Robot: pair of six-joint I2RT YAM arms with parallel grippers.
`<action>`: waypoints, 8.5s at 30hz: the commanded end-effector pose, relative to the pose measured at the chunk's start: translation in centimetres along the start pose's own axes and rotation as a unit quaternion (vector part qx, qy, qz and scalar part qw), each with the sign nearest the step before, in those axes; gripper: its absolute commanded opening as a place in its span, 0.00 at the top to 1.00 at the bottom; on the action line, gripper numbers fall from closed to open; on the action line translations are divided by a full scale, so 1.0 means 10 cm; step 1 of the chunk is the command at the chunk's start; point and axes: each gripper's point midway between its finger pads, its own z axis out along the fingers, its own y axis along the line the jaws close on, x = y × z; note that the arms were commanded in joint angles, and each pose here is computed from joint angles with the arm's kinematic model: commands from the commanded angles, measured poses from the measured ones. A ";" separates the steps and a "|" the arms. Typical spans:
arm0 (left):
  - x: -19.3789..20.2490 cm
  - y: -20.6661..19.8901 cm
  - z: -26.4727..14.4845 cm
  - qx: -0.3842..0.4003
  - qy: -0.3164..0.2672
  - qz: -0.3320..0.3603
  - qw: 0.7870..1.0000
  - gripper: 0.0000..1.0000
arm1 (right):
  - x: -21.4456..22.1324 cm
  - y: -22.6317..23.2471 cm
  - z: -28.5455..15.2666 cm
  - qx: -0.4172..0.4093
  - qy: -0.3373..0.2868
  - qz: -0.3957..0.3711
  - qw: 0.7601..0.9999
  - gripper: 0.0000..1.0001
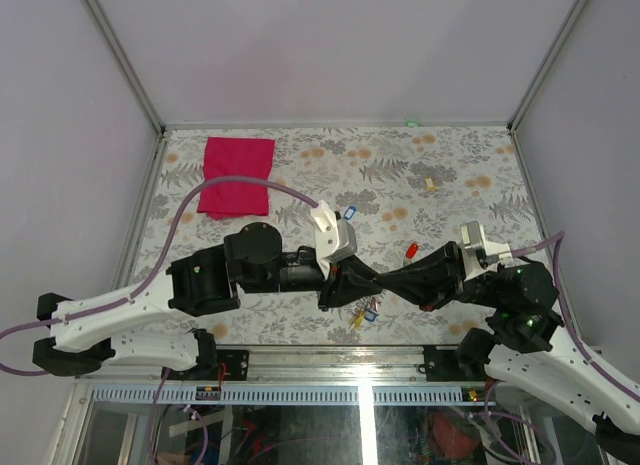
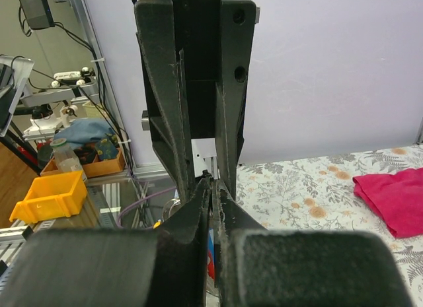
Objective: Put the keys on the keyring
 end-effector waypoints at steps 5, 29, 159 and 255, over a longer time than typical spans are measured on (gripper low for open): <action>-0.24 -0.06 -0.03 0.010 -0.037 0.010 0.999 0.74 | -0.42 0.12 -0.04 -0.007 -0.065 -0.044 0.997 1.00; -0.30 -0.08 -0.08 0.014 -0.046 0.010 0.999 1.00 | -0.39 0.13 -0.04 -0.009 -0.062 -0.040 0.997 1.00; -0.24 0.85 -0.41 -0.260 -0.097 -0.017 0.961 0.43 | -0.47 -0.33 -0.38 0.158 -0.065 -0.106 0.980 1.00; -0.17 0.94 0.02 -0.341 -0.076 0.107 0.931 0.61 | -0.41 -0.39 -0.29 0.159 -0.079 -0.056 0.983 1.00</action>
